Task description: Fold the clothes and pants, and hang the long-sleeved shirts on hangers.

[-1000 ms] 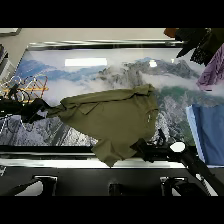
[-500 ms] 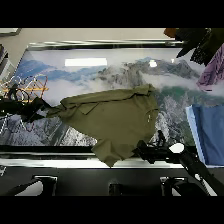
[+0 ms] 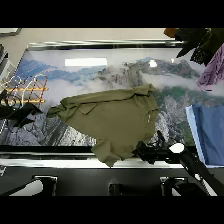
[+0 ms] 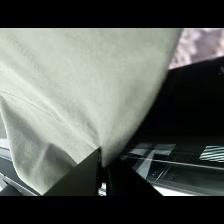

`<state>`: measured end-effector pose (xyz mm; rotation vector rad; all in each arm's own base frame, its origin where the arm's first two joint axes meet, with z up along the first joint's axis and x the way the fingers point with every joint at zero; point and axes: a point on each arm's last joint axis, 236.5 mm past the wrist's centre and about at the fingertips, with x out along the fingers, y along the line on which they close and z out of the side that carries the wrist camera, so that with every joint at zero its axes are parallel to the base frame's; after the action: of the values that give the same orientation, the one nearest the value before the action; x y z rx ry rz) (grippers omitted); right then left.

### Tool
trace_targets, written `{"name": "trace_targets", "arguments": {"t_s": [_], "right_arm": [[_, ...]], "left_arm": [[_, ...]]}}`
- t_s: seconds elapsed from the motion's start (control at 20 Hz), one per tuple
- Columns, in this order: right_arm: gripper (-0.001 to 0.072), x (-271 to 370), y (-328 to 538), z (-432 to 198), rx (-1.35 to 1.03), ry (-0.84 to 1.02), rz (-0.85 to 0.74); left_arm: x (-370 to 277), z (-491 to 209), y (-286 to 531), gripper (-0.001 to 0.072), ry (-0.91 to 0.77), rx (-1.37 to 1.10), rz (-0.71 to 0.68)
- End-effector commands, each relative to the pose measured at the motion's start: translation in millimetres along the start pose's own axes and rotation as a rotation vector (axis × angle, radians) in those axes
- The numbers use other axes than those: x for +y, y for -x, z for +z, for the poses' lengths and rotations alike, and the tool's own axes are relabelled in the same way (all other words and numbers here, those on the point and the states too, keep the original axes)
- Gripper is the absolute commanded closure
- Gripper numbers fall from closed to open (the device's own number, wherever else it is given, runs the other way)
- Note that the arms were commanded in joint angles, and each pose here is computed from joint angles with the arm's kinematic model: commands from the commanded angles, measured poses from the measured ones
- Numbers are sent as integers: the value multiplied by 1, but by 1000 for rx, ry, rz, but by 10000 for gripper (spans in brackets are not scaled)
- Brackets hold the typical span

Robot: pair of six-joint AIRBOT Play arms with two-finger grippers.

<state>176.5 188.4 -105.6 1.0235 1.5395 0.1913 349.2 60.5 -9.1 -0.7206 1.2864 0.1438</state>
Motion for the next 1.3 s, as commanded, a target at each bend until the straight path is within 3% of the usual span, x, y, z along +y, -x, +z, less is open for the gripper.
{"name": "trace_targets", "arguments": {"t_s": [0.0, 0.2, 0.5, 0.75, 0.8, 0.9, 0.95, 1.0, 1.25], "right_arm": [[685, 1, 0, -4, 16, 30, 2], [685, 1, 1, -13, 56, 51, 4], [685, 1, 1, -17, 74, 48, 5], [685, 1, 1, -20, 83, 47, 7], [685, 2, 1, -20, 85, 45, 8], [685, 3, 1, -21, 89, 44, 13], [685, 4, 2, -22, 90, 46, 15], [685, 6, 3, -21, 84, 54, 20], [686, 35, 20, -14, 5, 171, 89]], "left_arm": [[25, 2, -19, -8, -78, 11, 15], [22, 25, -42, -8, -166, -57, 7], [12, 37, -76, -7, -175, -69, -80], [10, 36, -99, 1, -188, -55, -67], [8, 39, -100, 71, -194, -68, -64], [4, 41, -101, 482, -202, -78, -63], [4, 41, -101, 612, -199, -81, -63], [4, 42, -101, 679, -193, -84, -62], [-8, 37, -95, 692, -175, -67, -106]]}}
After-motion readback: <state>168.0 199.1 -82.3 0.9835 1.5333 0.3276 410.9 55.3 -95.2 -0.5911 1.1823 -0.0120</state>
